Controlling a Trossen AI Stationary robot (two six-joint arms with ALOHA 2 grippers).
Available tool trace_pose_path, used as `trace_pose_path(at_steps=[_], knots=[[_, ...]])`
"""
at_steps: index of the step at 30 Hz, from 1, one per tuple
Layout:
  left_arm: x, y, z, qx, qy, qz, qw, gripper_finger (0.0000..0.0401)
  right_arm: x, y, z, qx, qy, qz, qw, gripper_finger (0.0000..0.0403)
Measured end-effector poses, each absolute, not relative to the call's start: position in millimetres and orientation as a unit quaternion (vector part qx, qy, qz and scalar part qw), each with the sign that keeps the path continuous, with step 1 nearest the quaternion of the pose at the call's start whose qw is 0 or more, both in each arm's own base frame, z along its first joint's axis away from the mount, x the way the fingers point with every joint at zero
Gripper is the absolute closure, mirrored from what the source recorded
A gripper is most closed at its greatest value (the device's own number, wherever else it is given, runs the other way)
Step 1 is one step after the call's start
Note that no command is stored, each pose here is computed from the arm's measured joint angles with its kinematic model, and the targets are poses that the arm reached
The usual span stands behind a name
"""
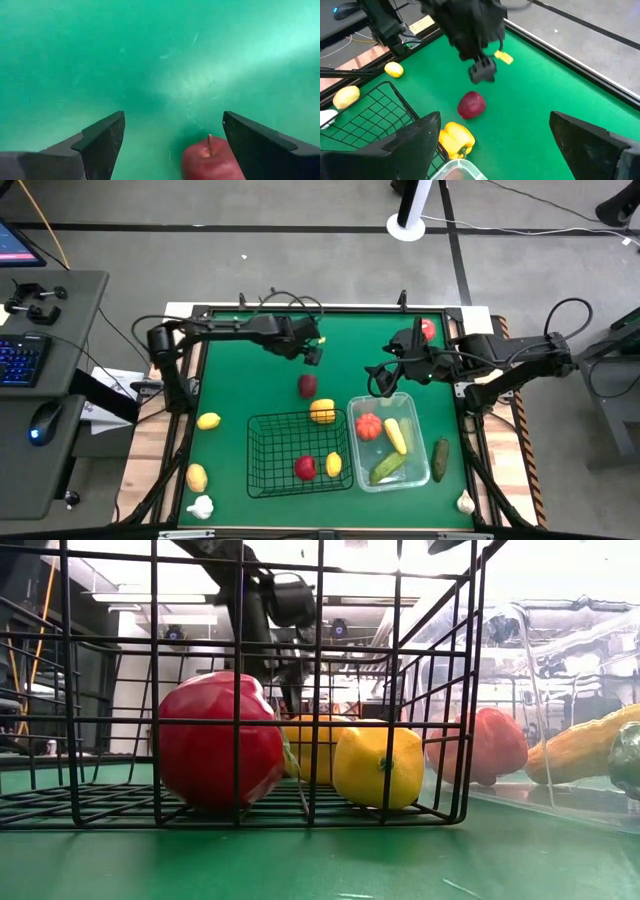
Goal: Sort produce into baskets
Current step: Put the apple into the black basket
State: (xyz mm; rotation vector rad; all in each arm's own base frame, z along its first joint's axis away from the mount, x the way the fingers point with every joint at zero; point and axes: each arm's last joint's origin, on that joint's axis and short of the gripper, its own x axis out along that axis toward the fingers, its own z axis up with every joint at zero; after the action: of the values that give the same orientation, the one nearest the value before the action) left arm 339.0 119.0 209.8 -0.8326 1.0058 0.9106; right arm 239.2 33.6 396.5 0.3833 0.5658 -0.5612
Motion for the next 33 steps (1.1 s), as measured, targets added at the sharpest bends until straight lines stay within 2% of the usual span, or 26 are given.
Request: trace_pose_path(at_steps=[6, 12, 21, 27, 33], knots=[[345.0, 84.3, 217.4, -0.383, 0.441, 0.407, 0.702, 0.0078, 239.2, 33.7, 396.5, 0.185, 0.274, -0.271, 0.904, 0.0038], [346.0, 52.6, 211.9, -0.381, 0.414, 0.454, 0.69, 0.0078, 239.2, 33.7, 396.4, 0.185, 0.274, -0.271, 0.904, 0.0038], [341.2, 35.2, 184.2, -0.435, 0.369, 0.473, 0.671, 0.0078, 244.3, 34.7, 392.3, 0.177, 0.283, -0.273, 0.902, 0.0038], [344.6, 35.2, 175.1, -0.464, 0.332, 0.456, 0.683, 0.0078, 251.1, 35.9, 385.5, 0.164, 0.298, -0.279, 0.898, 0.0038], [339.0, 33.2, 162.7, -0.479, 0.332, 0.46, 0.67, 0.0078, 257.4, 37.2, 379.4, 0.155, 0.311, -0.282, 0.894, 0.0038]])
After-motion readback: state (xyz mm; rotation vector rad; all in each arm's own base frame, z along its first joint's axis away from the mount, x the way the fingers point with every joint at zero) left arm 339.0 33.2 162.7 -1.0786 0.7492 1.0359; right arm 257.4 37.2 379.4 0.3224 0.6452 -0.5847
